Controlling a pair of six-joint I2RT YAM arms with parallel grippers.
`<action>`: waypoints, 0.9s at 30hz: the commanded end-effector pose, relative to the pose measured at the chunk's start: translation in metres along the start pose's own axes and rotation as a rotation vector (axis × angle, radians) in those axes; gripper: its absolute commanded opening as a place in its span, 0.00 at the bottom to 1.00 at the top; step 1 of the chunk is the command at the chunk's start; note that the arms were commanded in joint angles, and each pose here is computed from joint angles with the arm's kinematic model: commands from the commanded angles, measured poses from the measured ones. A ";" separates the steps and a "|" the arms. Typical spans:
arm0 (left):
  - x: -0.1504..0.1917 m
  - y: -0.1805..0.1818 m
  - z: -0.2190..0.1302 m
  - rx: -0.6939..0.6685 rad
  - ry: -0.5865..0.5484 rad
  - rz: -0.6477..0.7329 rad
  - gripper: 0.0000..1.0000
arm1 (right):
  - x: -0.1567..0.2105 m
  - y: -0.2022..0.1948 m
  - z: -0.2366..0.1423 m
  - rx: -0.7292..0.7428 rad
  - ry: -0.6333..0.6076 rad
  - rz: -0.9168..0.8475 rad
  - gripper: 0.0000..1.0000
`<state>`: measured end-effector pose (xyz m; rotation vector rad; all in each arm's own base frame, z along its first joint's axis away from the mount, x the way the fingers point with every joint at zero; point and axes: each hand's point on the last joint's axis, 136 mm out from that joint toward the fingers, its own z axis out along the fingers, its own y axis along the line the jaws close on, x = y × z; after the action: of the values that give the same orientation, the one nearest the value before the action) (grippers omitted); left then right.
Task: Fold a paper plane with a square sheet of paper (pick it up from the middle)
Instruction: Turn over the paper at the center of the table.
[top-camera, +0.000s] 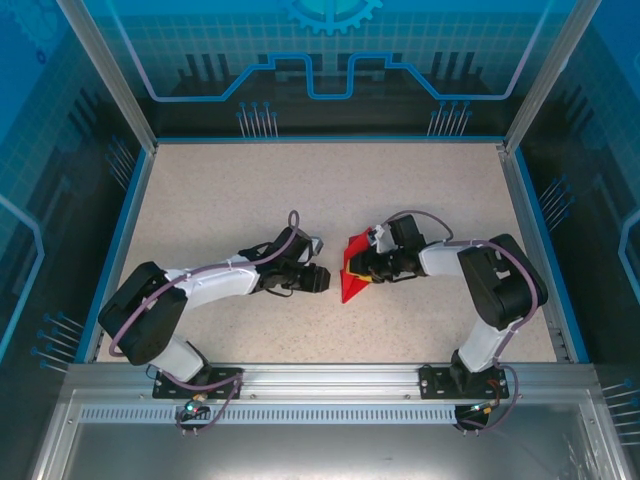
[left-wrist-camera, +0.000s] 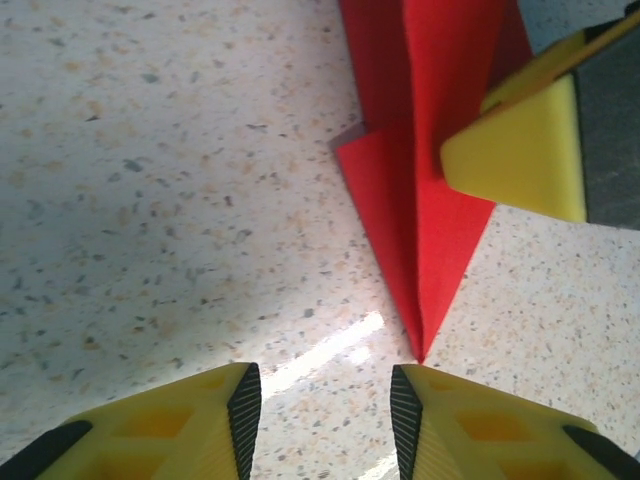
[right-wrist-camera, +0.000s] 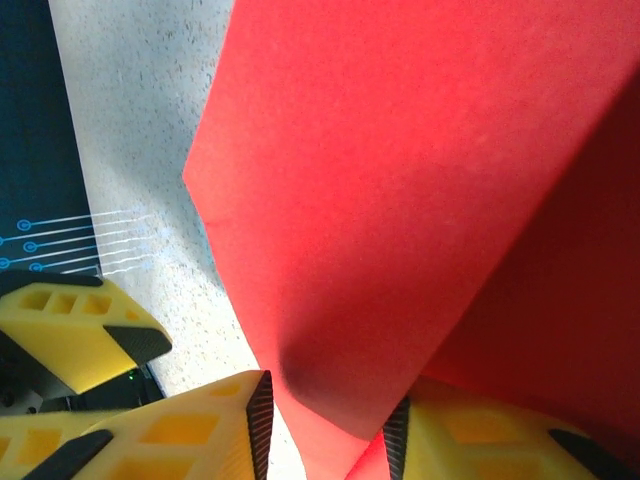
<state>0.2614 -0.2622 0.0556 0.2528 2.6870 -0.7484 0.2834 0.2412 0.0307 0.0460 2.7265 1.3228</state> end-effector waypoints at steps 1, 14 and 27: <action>-0.002 -0.003 -0.006 0.030 -0.011 -0.008 0.42 | 0.000 0.005 0.009 0.006 0.005 -0.020 0.33; 0.004 0.001 0.000 0.037 0.023 -0.019 0.44 | -0.002 0.005 0.008 0.098 -0.004 -0.072 0.14; -0.008 -0.013 -0.010 0.074 0.004 -0.008 0.45 | -0.001 0.009 -0.062 0.376 -0.107 -0.160 0.08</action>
<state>0.2575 -0.2626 0.0550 0.2539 2.7039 -0.7960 0.2870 0.2198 0.0690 -0.0464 2.7292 0.9290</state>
